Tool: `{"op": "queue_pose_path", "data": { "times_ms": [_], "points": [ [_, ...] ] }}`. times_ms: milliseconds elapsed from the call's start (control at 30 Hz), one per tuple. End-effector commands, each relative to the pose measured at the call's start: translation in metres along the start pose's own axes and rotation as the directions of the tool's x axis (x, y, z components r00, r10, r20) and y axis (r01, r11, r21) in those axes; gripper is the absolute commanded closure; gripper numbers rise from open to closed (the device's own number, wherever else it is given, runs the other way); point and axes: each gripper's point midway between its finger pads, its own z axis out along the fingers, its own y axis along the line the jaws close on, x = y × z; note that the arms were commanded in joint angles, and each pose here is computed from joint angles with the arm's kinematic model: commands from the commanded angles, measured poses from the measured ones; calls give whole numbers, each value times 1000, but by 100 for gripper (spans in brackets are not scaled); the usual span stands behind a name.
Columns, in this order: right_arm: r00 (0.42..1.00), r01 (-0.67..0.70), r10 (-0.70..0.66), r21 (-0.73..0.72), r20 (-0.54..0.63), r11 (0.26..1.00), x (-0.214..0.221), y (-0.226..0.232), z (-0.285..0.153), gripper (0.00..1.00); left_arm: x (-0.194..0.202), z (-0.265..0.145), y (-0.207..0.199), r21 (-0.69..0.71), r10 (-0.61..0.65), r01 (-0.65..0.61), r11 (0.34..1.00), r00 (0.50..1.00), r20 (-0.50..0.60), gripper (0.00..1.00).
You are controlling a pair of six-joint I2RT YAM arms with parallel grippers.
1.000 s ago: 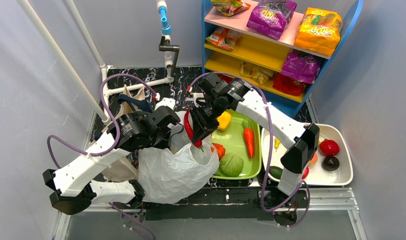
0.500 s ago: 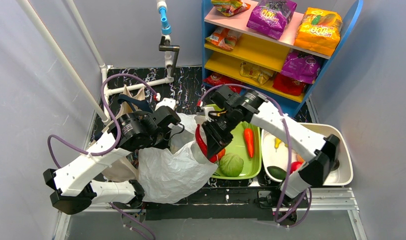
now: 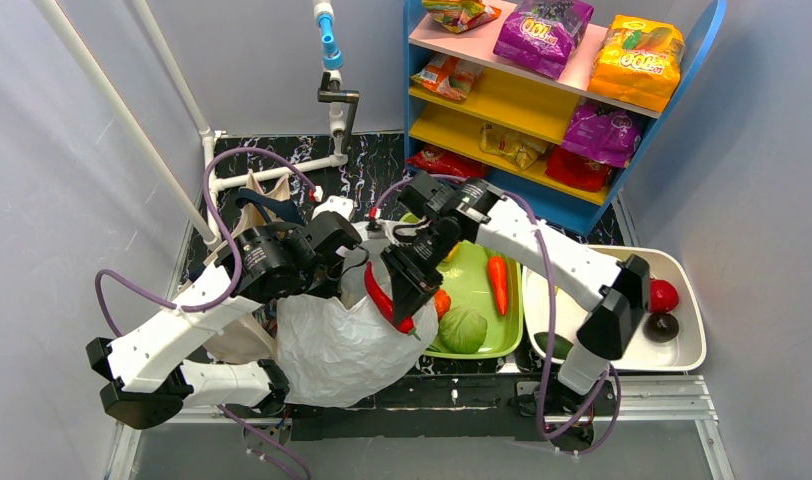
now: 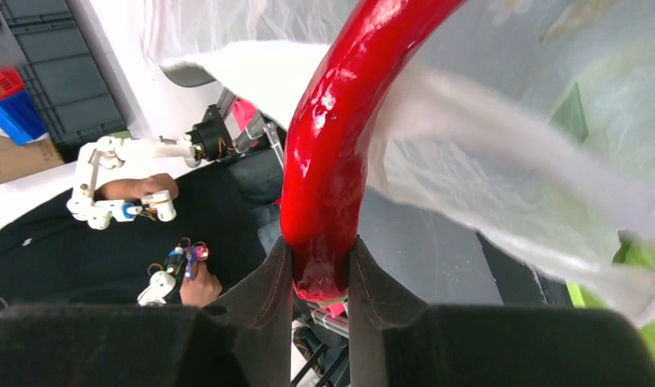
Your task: Place the food into the grocery bag and tie it
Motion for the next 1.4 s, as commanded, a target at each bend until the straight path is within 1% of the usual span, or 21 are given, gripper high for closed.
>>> {"op": "queue_pose_path", "data": {
  "times_ms": [0, 100, 167, 267, 400, 500, 633, 667, 833, 967, 1000, 1033, 1067, 1100, 1133, 1200, 1367],
  "points": [
    [1000, -15, 13, -86, -20, 996, -21, 20, -1, 99, 2, -4, -1, 36, 15, -15, 999, 1000, 15, 100],
    [998, -52, 48, -115, -39, 992, -36, 24, 3, 99, 3, -4, -4, 56, 18, -19, 998, 1000, 18, 100],
    [999, -48, 44, -118, -30, 992, -47, 27, 2, 99, 4, -3, -6, 68, 25, -26, 997, 1000, 17, 100],
    [997, -81, 79, -128, -21, 988, -61, 26, -2, 99, 5, -3, -6, 73, 26, -27, 997, 1000, 13, 100],
    [984, -176, 179, -131, 5, 976, -83, 14, -6, 99, 6, -2, -6, 72, 27, -28, 997, 1000, 12, 100],
    [963, -267, 271, -133, 11, 954, -96, 3, -10, 99, 6, -2, -6, 74, 30, -31, 997, 999, 13, 100],
    [939, -338, 343, -124, 15, 933, -103, -2, -12, 99, 6, -2, -7, 80, 29, -30, 996, 999, 14, 100],
    [932, -360, 363, -115, 11, 926, -103, -5, -12, 97, 5, -2, -8, 83, 28, -29, 996, 999, 15, 100],
    [917, -398, 399, -76, 8, 914, -99, -15, -9, 82, 3, -1, -10, 86, 30, -31, 996, 999, 16, 100],
    [928, -369, 372, -91, 19, 925, -101, -9, -9, 78, 3, 0, -12, 87, 31, -32, 996, 999, 12, 100],
    [932, -359, 363, -99, 19, 928, -102, -7, -9, 74, 3, 0, -12, 87, 29, -30, 996, 999, 13, 100],
    [936, -347, 351, -108, 15, 932, -101, -4, -8, 67, 3, 0, -12, 87, 28, -29, 996, 1000, 13, 100],
    [941, -333, 337, -118, 14, 935, -102, -1, -8, 58, 3, 0, -12, 88, 28, -29, 996, 1000, 14, 100],
    [948, -314, 319, -125, 18, 941, -102, 4, -8, 43, 2, 0, -12, 89, 26, -28, 996, 1000, 15, 100],
    [953, -296, 302, -131, 21, 946, -103, 7, -8, 34, 2, -1, -12, 90, 25, -26, 996, 1000, 16, 100],
    [963, -261, 268, -140, 34, 955, -103, 15, -10, 28, 2, -1, -11, 85, 23, -24, 996, 1000, 13, 100],
    [976, -191, 204, -150, 74, 970, -103, 27, -16, 20, 4, -2, -11, 93, 9, -10, 996, 1000, 12, 100]
  ]
}}
